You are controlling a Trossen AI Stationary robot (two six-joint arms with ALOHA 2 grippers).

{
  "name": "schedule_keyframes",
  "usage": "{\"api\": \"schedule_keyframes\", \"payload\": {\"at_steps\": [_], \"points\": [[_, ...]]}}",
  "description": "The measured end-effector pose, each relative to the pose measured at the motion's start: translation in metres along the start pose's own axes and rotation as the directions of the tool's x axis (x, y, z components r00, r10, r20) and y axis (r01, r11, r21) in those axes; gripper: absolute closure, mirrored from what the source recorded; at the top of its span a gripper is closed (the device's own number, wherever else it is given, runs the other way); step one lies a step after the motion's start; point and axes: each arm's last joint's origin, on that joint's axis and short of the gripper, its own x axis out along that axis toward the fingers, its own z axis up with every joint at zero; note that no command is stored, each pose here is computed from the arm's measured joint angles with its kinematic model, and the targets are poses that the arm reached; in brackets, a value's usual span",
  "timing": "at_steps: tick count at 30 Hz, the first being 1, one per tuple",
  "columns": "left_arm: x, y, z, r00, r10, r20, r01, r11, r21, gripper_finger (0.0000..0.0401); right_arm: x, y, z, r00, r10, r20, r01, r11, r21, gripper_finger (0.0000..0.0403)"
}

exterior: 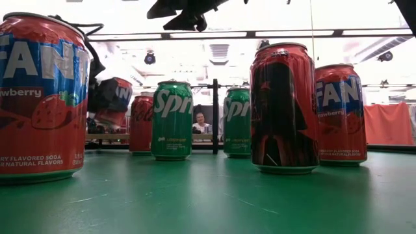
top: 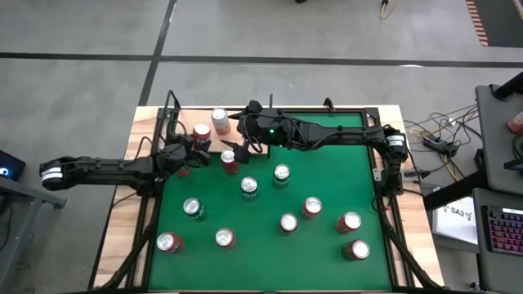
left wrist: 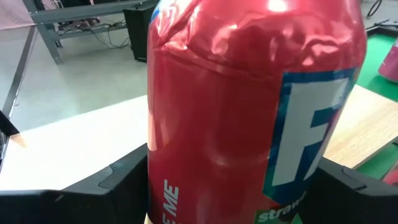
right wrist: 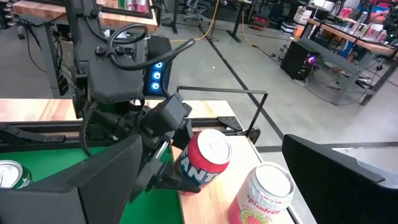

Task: Place canned beverage on shelf
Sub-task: Put the red soda can on the shelf

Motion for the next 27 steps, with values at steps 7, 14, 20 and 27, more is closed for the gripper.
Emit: {"api": "schedule_keyframes", "payload": {"at_steps": [7, 14, 20, 27], "points": [[0.0025, -0.0014, -0.0022, 1.000, 0.007, -0.015, -0.007, 1.000, 0.005, 0.0113, 0.0000, 0.0000, 0.0000, 1.000, 0.000, 0.000, 0.000, 1.000, 0.000, 0.0025], [0.0036, -0.0010, -0.0024, 0.999, 0.047, -0.005, -0.047, 0.999, 0.004, 0.0113, 0.0000, 0.0000, 0.0000, 1.000, 0.000, 0.000, 0.000, 1.000, 0.000, 0.0025], [0.0046, -0.0016, -0.0028, 0.999, 0.049, -0.005, -0.049, 0.999, 0.005, 0.0112, 0.0000, 0.0000, 0.0000, 1.000, 0.000, 0.000, 0.000, 1.000, 0.000, 0.0025], [0.0055, -0.0024, -0.0031, 0.999, 0.050, -0.004, -0.050, 0.999, 0.004, 0.0112, 0.0000, 0.0000, -0.0001, 1.000, 0.000, -0.001, 0.000, 1.000, -0.001, 0.0025]]}}
